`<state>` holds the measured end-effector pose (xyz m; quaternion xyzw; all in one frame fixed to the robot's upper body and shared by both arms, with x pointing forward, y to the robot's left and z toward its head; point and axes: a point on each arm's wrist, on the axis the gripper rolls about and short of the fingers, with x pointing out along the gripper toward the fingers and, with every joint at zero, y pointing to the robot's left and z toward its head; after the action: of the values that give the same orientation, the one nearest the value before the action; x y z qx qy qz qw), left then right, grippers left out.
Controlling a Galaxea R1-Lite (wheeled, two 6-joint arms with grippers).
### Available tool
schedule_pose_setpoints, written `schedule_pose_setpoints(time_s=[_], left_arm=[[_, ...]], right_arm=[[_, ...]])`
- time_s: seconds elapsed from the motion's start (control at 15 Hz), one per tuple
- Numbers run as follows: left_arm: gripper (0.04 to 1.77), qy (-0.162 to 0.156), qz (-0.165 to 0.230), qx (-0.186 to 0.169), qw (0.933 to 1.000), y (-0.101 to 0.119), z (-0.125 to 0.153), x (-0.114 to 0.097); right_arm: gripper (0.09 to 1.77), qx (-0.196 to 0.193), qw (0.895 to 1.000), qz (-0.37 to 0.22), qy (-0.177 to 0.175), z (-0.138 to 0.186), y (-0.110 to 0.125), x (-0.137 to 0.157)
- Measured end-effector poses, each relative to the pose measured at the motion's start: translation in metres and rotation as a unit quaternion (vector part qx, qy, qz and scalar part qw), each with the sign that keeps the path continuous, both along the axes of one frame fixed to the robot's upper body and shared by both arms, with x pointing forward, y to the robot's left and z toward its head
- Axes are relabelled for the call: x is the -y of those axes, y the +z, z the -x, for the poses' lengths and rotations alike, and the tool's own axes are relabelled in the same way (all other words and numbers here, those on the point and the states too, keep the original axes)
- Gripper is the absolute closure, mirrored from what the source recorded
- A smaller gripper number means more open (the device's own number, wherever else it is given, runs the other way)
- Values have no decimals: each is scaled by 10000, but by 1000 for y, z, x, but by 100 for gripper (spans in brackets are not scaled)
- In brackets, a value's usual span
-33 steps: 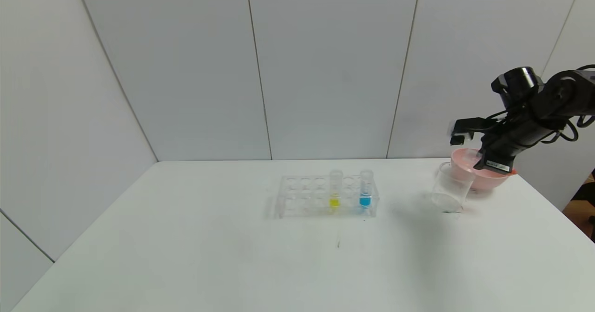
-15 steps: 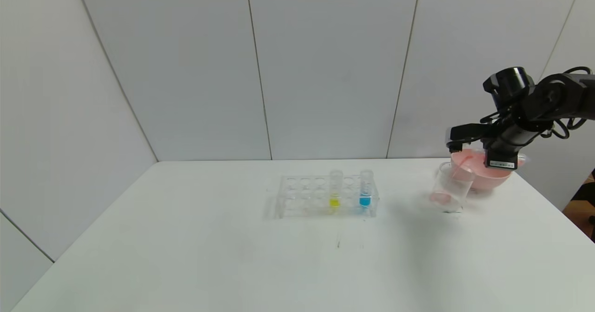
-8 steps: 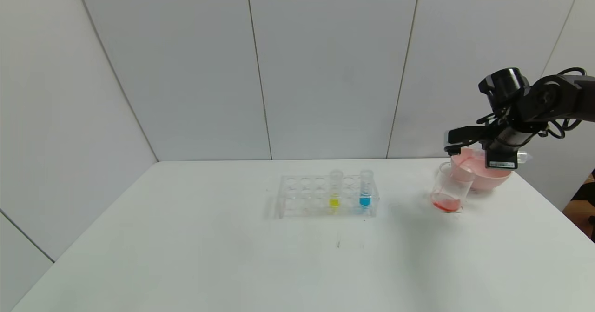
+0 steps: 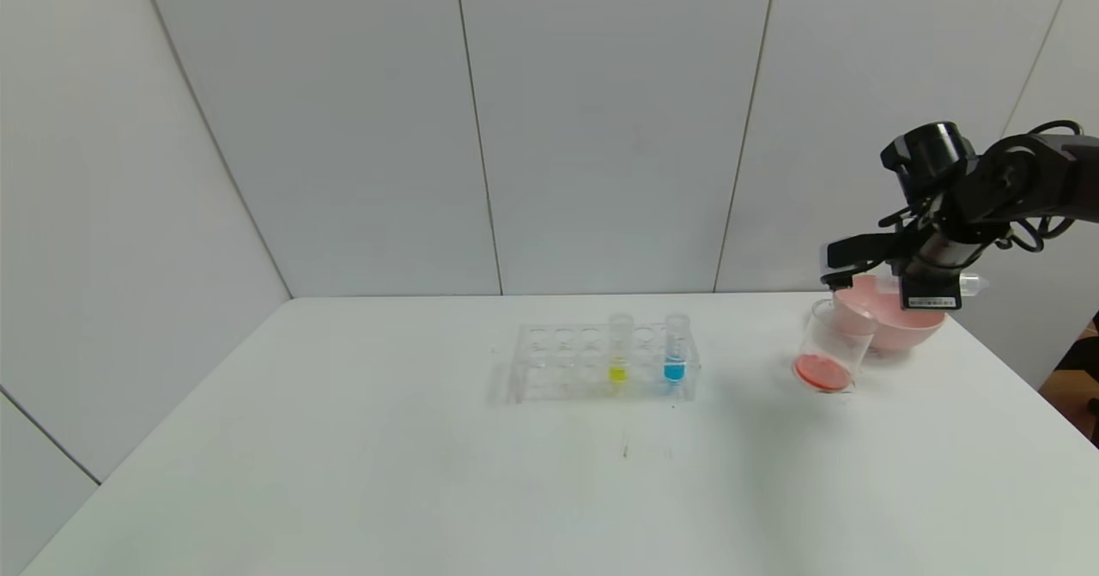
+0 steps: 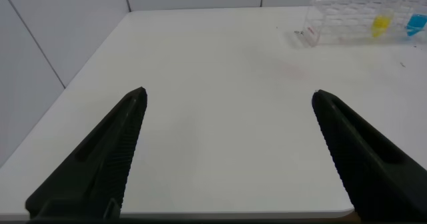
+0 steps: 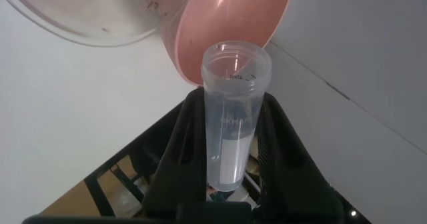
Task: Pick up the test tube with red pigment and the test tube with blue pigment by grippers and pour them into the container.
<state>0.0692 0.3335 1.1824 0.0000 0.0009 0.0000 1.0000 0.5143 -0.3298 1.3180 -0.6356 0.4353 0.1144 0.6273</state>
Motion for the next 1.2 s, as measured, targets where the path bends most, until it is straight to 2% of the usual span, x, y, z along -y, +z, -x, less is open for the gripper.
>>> schedule_pose_setpoints(time_s=[0.13,0.6,0.73,0.87,1.0,1.07,1.2], left_arm=[[5,0,0,0,10000,0,0,0],[5,0,0,2,10000,0,0,0],[5,0,0,2,10000,0,0,0],[5,0,0,2,10000,0,0,0],[5,0,0,0,10000,0,0,0],[5,0,0,0,10000,0,0,0],[5,0,0,4,10000,0,0,0]], right_arm=[[135,-34,9997,254,-19,3,4,-3],[135,-73,9997,220,58,10,9,-11],[135,16,9999,-20,98,10,12,-5],[135,260,9965,-766,208,8,15,2],[135,563,9840,-1667,296,6,18,14],[135,666,9737,-2157,293,7,20,22],[135,759,9426,-3236,322,9,24,37]])
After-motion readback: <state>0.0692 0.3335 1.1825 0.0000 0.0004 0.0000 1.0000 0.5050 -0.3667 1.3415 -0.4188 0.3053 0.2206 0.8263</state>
